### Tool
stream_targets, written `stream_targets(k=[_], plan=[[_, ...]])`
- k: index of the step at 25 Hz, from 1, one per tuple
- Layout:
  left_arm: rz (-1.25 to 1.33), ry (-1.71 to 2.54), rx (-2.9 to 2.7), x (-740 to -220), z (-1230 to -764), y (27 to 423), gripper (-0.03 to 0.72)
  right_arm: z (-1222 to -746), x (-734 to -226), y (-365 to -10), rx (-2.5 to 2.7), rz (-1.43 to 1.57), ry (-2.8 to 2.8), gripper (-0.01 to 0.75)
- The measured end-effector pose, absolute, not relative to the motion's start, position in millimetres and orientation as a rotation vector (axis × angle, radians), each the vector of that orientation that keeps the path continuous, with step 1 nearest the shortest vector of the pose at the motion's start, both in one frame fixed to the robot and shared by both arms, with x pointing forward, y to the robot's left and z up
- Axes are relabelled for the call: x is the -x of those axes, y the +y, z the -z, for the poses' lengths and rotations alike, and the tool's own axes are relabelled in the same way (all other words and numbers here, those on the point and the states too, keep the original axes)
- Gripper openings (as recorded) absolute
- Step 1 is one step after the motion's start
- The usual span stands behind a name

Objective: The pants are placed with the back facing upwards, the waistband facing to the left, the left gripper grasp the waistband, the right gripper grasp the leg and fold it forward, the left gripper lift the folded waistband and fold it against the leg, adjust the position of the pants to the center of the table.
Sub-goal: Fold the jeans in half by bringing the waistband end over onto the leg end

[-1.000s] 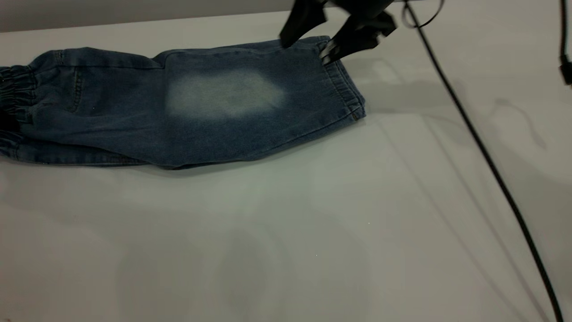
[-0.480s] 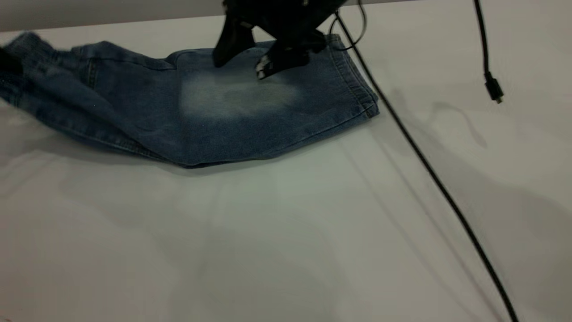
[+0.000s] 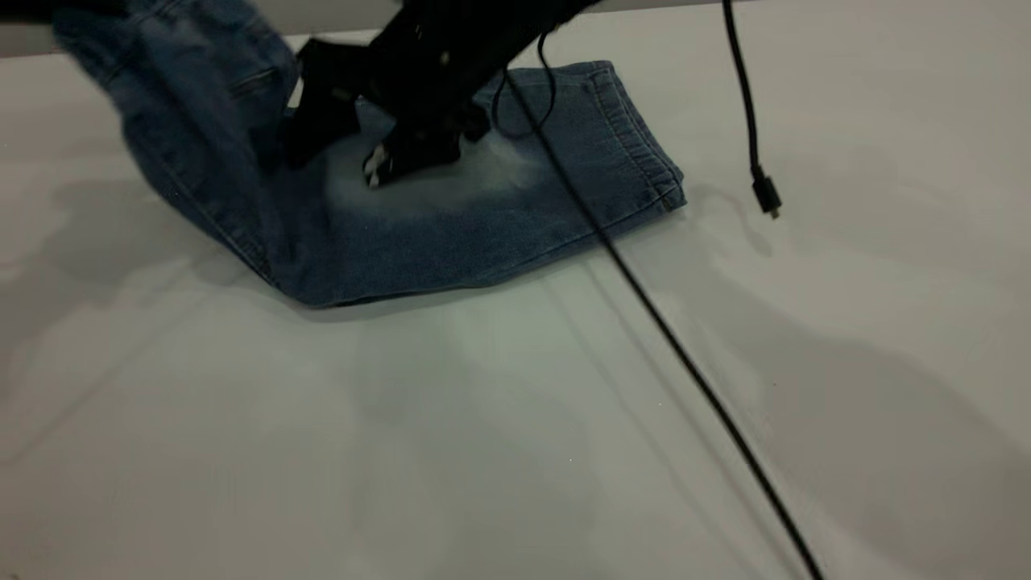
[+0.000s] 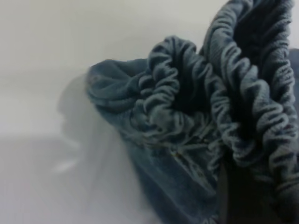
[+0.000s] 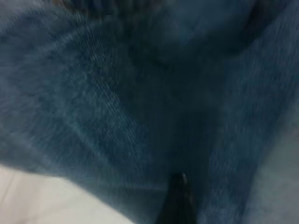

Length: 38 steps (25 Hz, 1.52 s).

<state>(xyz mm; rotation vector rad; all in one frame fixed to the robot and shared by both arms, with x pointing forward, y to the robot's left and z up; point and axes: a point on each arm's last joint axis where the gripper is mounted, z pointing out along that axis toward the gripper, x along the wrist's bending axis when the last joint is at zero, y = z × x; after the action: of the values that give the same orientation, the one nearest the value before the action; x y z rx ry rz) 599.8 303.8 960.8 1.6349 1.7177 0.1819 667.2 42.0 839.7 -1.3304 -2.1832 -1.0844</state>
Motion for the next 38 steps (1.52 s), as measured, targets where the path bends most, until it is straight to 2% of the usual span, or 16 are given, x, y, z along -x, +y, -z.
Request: stream_targets(k=[10,25,31,38], plan=[[-0.161,1.546,-1.702,-595.5,-978.0,228.8,0.202,-837.5,-659.8,48.7,1.285,1.052,-2.187,0.521],[-0.203,1.529,-1.695,-596.5,-985.5,227.5,0.202,-887.8,-691.2,11.4,1.1,0.951,-2.404,0.521],[-0.159,1.492,-1.638,-603.0,-1000.7,221.5,0.202,-863.3,-696.6,-4.1,1.223,0.729,-2.566,0.521],[-0.209,1.408,-1.638,-609.5,-1016.7,200.7,0.202,-837.1,-696.7,-4.3,1.256,0.693,-2.549,0.521]])
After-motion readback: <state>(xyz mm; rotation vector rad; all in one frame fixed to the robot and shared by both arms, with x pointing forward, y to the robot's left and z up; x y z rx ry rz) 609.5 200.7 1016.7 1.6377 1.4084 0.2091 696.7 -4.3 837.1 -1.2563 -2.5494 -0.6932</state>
